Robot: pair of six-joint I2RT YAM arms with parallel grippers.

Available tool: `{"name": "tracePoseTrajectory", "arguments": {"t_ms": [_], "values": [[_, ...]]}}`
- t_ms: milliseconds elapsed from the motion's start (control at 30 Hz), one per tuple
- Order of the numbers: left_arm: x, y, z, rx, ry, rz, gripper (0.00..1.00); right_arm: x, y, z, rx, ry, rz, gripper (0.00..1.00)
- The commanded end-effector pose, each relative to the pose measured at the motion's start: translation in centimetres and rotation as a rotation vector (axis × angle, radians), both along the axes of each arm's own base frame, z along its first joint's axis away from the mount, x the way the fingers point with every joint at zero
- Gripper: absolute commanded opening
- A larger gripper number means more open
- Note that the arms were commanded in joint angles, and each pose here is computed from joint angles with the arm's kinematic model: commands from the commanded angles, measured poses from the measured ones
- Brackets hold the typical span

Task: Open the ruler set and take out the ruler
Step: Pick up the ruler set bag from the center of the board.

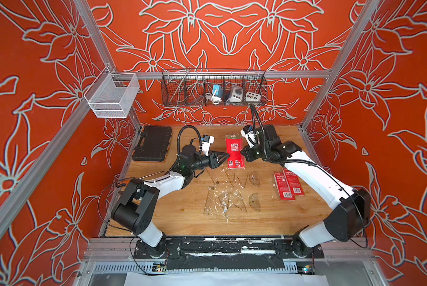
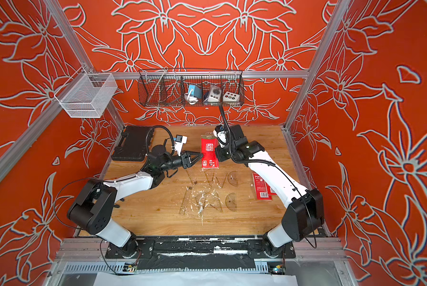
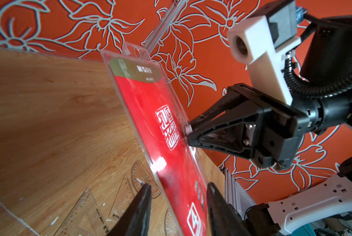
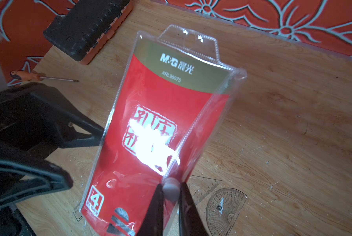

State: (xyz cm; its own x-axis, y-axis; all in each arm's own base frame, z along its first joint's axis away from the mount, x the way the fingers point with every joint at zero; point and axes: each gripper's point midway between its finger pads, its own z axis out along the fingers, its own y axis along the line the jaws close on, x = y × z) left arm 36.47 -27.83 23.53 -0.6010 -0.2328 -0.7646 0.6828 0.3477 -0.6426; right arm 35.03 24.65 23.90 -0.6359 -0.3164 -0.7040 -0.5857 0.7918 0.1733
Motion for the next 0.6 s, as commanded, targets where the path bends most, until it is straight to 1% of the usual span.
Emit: {"name": "tracePoseTrajectory", "arguments": {"t_ms": [0, 167, 267, 333, 467, 533, 567], "values": [[0.2, -0.9, 0.9, -0.019, -0.023, -0.030, 0.46, -1.3, 0.9, 0.2, 0.011, -0.001, 0.060, 0.00], [0.1, -1.8, 0.8, -0.018, -0.016, -0.071, 0.44, -1.9, 1.9, 0.2, 0.017, -0.006, 0.091, 0.00], [-0.1, -1.9, 0.2, -0.009, -0.006, -0.079, 0.38, -2.0, 2.0, 0.4, 0.015, -0.014, 0.100, 0.00], [-0.2, -1.8, -0.1, -0.007, -0.001, -0.082, 0.30, -2.1, 2.0, 0.5, 0.012, -0.018, 0.104, 0.00], [-0.3, -1.8, 0.0, -0.017, -0.001, -0.081, 0.10, -2.0, 1.4, 0.6, -0.011, -0.027, 0.086, 0.00], [-0.2, -1.7, 0.4, -0.031, -0.003, -0.072, 0.04, -1.9, 0.9, 0.6, -0.032, -0.034, 0.065, 0.00], [-0.2, -1.6, 0.6, -0.040, -0.007, -0.064, 0.01, -1.8, 0.6, 0.6, -0.045, -0.036, 0.050, 0.06]]}}
